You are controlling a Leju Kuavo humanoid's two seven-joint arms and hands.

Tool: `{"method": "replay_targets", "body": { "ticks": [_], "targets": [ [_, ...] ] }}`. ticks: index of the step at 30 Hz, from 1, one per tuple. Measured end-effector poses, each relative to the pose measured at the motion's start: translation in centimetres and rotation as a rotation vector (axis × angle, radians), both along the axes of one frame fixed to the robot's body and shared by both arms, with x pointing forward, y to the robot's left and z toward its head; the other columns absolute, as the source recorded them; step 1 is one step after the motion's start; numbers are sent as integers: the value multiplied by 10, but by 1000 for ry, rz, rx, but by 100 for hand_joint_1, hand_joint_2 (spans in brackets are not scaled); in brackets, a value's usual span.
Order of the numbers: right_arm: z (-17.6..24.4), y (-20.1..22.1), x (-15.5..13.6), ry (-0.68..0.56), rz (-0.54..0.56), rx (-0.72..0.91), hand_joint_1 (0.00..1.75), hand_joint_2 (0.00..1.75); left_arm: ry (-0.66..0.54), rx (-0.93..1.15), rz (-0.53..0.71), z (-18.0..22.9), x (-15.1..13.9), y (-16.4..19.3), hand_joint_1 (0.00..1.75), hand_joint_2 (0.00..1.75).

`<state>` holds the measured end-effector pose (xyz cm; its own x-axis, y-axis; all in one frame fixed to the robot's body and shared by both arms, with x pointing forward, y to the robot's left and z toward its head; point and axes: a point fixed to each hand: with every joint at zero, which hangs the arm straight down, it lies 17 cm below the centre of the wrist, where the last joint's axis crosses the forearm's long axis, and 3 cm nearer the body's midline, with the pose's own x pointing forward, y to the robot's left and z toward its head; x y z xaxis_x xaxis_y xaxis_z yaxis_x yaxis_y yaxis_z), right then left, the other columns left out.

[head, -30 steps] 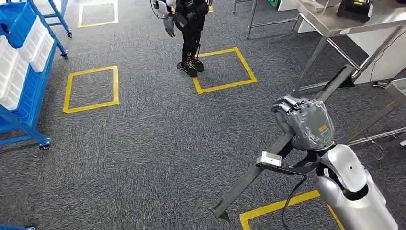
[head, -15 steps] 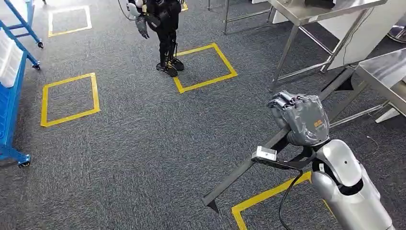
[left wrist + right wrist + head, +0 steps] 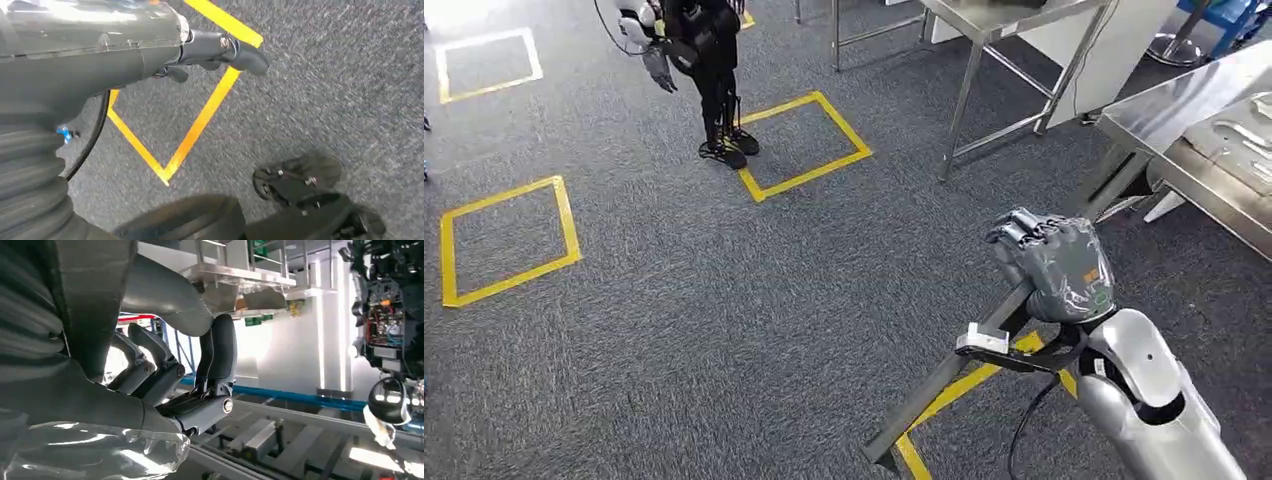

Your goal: Take the parts from the cabinet and place them on the table.

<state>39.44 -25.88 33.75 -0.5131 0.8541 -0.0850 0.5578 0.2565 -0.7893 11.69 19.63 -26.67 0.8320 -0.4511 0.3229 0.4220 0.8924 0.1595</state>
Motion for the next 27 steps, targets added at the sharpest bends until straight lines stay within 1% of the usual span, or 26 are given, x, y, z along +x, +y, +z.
{"method": "replay_targets", "body": {
  "ticks": [3, 7, 16, 27],
  "targets": [
    [3, -9, -1, -7, -17, 1, 175, 175, 6, -4, -9, 0, 0, -1, 0, 175],
    [-8, -15, -8, 15, -39, -1, 175, 175, 13, -9, -23, 0, -2, -3, 0, 175],
    [-8, -15, -29, -6, -53, -16, 175, 175, 4, -16, -33, 2, 7, -6, 0, 175],
    [0, -23, -26, 5, -47, 4, 175, 175, -6, -22, -47, 2, 5, -8, 0, 175]
  ]
}}
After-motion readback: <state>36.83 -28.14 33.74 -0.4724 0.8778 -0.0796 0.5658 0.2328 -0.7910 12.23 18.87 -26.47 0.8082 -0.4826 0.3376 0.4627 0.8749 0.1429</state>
